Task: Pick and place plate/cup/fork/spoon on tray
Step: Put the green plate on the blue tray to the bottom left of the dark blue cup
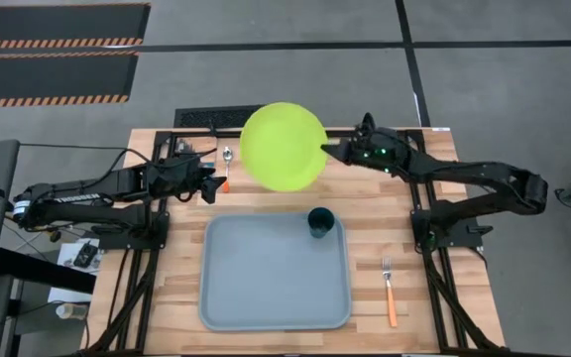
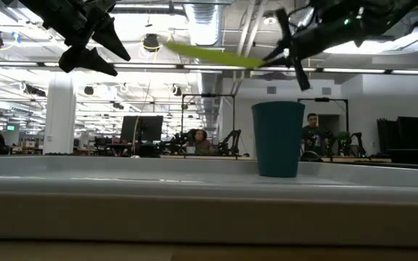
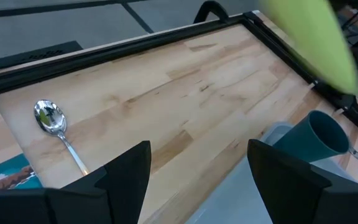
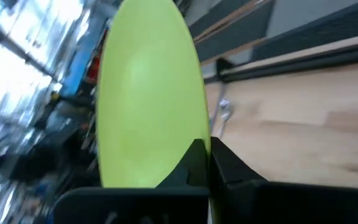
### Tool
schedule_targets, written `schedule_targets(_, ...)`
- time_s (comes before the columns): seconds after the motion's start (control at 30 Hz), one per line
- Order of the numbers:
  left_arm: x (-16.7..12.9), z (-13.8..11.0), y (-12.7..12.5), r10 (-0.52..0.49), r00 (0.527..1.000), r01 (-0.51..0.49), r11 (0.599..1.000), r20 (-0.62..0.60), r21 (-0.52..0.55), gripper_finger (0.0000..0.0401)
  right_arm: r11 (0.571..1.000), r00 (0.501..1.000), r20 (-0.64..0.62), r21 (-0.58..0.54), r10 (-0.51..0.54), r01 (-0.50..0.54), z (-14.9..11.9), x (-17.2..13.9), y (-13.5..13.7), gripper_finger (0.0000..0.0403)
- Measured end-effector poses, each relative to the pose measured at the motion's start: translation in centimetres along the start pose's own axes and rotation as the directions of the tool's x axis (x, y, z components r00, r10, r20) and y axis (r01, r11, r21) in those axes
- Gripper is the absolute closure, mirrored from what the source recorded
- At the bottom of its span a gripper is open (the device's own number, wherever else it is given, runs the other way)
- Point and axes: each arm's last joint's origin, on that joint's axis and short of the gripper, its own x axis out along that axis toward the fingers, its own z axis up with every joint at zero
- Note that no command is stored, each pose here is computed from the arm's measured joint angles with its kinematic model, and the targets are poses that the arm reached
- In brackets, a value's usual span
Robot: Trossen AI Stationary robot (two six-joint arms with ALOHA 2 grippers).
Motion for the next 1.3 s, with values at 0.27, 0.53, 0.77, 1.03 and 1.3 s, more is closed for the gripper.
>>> schedule_targets(0.27, 0.0, 0.0, 0.0, 0.001, 1.0, -0.001, 1.0, -0.005, 0.001, 0.0147, 0.993, 0.982, -0.177, -0.085, 0.064, -0.08, -4.5, -1.7, 2.7, 0.04)
schedule_targets(0.53, 0.0, 0.0, 0.0, 0.001, 1.0, -0.001, 1.0, -0.006, 0.001, 0.0147, 0.987, 0.958, -0.273, -0.11, 0.085, -0.118, -10.3, -3.8, 5.0, 0.04)
schedule_targets(0.77, 0.0, 0.0, 0.0, 0.001, 1.0, -0.001, 1.0, -0.005, -0.003, 0.0147, 0.996, 0.975, -0.221, -0.091, -0.024, 0.004, -15.6, -7.4, 5.6, 0.04)
schedule_targets(1.03, 0.0, 0.0, 0.0, 0.0, 1.0, 0.0, 1.0, -0.005, -0.003, 0.0147, 0.995, 0.982, -0.174, 0.047, -0.076, 0.085, -22.7, -10.5, 4.5, 0.0398)
schedule_targets(1.3, 0.0, 0.0, 0.0, 0.0, 1.0, 0.0, 1.0, -0.004, -0.003, 0.0147, 0.96, 0.974, -0.193, 0.228, -0.118, 0.162, -28.8, -11.3, 1.3, 0.0396)
